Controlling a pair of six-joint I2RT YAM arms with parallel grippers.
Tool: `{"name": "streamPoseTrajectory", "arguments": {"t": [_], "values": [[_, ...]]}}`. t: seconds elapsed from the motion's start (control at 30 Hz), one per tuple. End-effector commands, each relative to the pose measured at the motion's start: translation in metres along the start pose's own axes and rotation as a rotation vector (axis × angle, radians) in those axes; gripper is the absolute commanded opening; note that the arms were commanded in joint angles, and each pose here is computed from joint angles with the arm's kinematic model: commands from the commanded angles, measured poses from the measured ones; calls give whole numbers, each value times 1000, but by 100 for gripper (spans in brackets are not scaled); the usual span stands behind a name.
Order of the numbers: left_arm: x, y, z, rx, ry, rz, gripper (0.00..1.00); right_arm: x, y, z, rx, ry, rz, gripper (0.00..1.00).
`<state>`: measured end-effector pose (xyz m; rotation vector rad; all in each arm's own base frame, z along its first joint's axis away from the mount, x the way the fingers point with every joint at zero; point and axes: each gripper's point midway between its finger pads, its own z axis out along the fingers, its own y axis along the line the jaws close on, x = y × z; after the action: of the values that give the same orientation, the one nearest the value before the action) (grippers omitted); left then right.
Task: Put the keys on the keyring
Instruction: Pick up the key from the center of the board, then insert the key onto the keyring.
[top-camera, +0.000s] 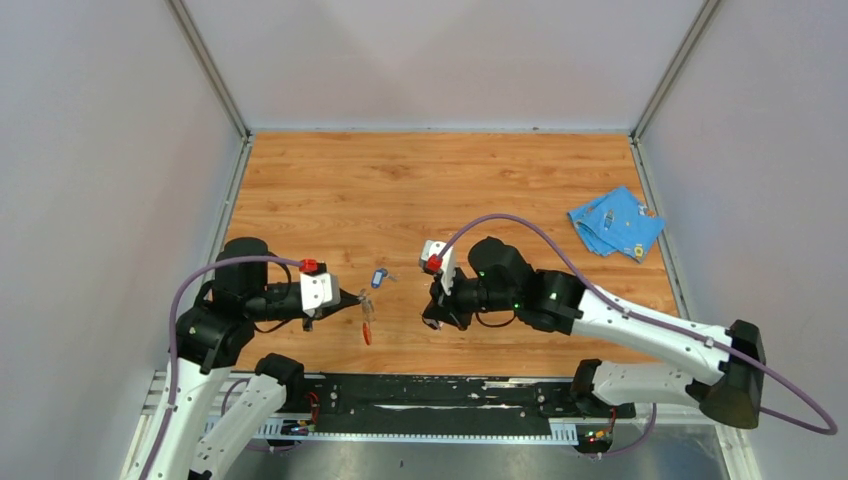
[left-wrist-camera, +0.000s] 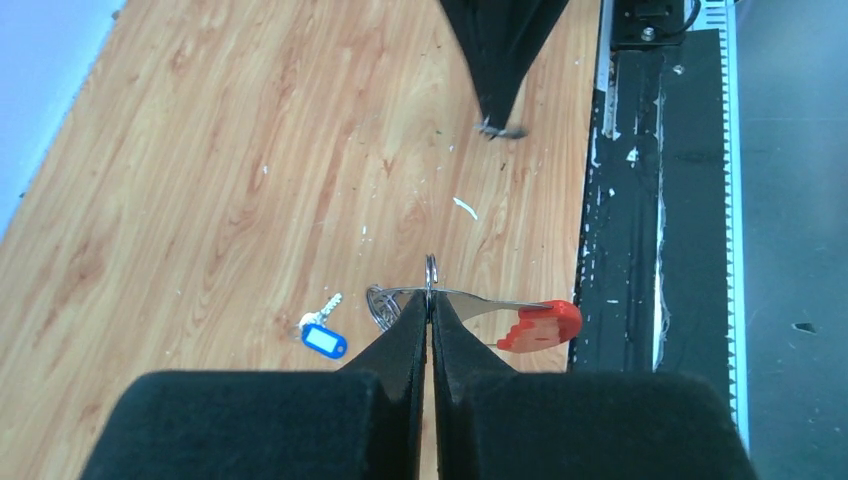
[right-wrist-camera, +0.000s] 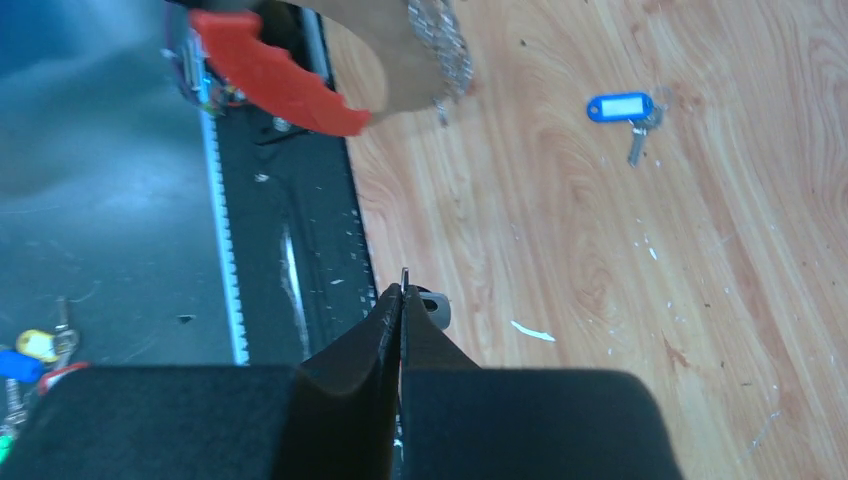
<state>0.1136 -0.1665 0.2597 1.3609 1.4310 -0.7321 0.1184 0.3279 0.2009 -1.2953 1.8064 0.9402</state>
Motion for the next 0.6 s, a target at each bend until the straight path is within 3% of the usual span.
{"name": "streamPoseTrajectory", "arguments": {"t": [0.0, 0.23, 0.57], "values": [[-1, 5, -1, -15, -4, 73, 0, -18, 26, -23, -24, -8, 23, 0], [-2, 9, 0, -18, 7, 61, 0, -66, 53, -18, -96, -71, -3, 0], [3, 13, 0, -41, 32, 16, 0, -96, 60, 7, -110, -94, 10, 0]]}}
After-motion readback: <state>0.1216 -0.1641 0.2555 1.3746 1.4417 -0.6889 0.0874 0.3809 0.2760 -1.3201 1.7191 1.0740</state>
